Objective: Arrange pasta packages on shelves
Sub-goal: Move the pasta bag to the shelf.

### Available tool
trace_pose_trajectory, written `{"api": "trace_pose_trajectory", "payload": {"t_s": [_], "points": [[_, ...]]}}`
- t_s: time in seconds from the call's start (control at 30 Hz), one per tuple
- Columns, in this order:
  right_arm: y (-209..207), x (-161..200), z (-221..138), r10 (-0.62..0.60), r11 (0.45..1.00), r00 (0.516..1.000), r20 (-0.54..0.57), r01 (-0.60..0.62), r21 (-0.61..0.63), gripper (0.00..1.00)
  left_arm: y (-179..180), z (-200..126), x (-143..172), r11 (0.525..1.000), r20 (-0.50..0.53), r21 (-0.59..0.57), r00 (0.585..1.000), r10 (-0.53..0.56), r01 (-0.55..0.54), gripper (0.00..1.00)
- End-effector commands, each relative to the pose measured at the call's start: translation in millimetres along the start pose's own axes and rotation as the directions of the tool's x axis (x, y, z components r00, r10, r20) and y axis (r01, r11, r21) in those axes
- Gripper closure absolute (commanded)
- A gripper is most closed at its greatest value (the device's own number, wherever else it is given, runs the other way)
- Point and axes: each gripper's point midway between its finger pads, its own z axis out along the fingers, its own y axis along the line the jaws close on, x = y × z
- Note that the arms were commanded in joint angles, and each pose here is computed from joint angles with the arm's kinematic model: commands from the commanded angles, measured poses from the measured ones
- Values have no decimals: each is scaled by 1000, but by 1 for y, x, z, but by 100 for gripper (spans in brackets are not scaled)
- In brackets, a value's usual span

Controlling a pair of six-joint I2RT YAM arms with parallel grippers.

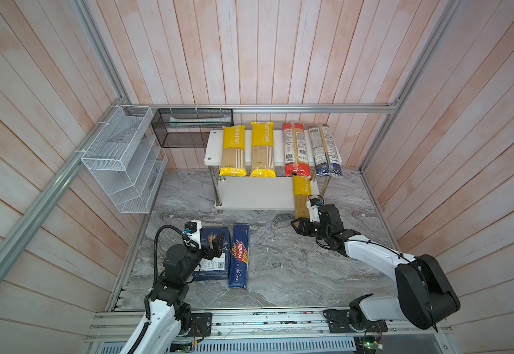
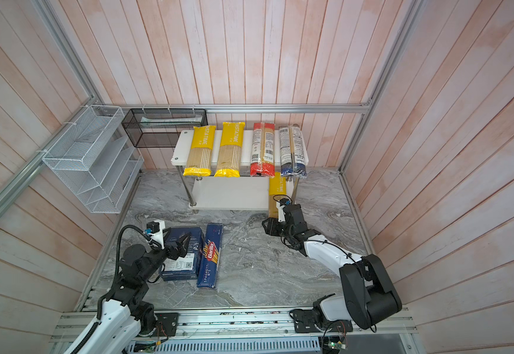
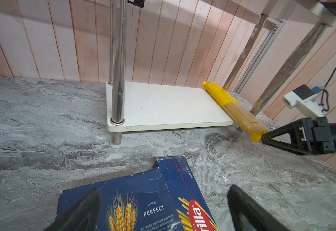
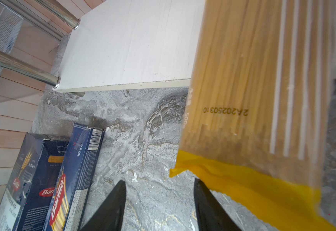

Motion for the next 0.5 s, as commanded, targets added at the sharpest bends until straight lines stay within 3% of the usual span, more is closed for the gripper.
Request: {"api": "trace_pose_trajectory", "payload": {"t_s": [0.0,0.47], "points": [[1,-16,4,-28,1000,999,39,27,12,44,2,-1,-7,1000,24,-11,1000,13,-13,0],[-9,-32,12,-39,998,997,63,36,59,43,2,-1,-7,1000,22,-11,1000,15,-14,0]]}}
